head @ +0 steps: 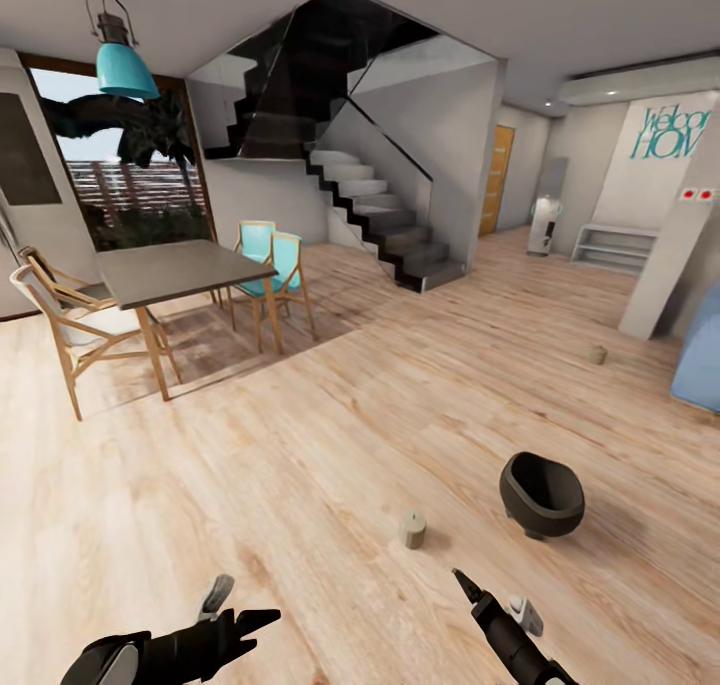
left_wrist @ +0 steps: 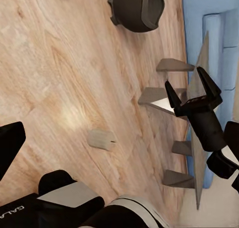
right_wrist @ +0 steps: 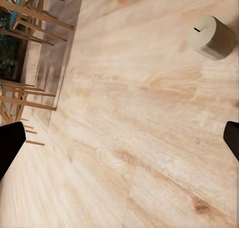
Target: Place each of the two pumpkins and all three candles from the living room inside a cabinet in the living room (use any cabinet), then make sure every cabinet is closed, and position the cauldron so it is next to a table in the living room.
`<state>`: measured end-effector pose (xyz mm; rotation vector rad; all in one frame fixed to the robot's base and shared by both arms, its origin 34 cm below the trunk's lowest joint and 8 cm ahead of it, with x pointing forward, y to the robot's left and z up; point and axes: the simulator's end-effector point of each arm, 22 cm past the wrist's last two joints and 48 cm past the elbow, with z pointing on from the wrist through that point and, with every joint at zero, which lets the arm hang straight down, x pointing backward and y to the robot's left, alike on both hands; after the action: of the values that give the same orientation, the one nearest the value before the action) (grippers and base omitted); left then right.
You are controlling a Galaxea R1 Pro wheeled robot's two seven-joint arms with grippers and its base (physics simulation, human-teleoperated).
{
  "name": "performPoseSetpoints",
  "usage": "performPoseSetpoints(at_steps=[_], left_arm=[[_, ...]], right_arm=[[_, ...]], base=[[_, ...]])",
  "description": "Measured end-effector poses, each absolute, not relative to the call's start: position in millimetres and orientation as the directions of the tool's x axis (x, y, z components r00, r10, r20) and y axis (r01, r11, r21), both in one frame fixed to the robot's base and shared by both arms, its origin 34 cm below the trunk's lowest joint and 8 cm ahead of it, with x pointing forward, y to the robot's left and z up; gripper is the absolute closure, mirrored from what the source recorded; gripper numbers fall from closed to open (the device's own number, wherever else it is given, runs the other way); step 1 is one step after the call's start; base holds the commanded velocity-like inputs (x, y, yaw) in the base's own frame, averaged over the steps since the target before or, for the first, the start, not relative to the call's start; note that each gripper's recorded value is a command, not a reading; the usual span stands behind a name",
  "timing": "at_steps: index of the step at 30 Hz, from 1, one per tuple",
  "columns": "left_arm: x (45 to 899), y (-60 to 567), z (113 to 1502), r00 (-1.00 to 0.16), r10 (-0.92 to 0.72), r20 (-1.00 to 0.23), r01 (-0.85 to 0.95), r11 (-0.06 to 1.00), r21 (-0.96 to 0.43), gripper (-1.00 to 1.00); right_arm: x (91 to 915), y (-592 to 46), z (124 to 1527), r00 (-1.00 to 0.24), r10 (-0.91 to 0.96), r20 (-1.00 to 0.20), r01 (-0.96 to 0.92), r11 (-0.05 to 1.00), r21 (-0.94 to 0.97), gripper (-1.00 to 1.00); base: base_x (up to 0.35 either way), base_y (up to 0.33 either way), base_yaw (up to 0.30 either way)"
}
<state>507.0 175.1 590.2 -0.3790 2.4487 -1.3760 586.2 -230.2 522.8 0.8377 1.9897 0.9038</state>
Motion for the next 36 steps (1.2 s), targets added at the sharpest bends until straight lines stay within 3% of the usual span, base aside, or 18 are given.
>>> performPoseSetpoints(at_steps=[36], left_arm=[[511, 175, 602, -0.914, -0.373, -0.162, -0.053, 0.505, -0.862, -1.0]], right_arm=[[592, -232, 536, -0.466, 0.795, -0.389, 0.218, 0.529, 0.82, -1.0]], base=[[-0.002, 0.0, -0.269]])
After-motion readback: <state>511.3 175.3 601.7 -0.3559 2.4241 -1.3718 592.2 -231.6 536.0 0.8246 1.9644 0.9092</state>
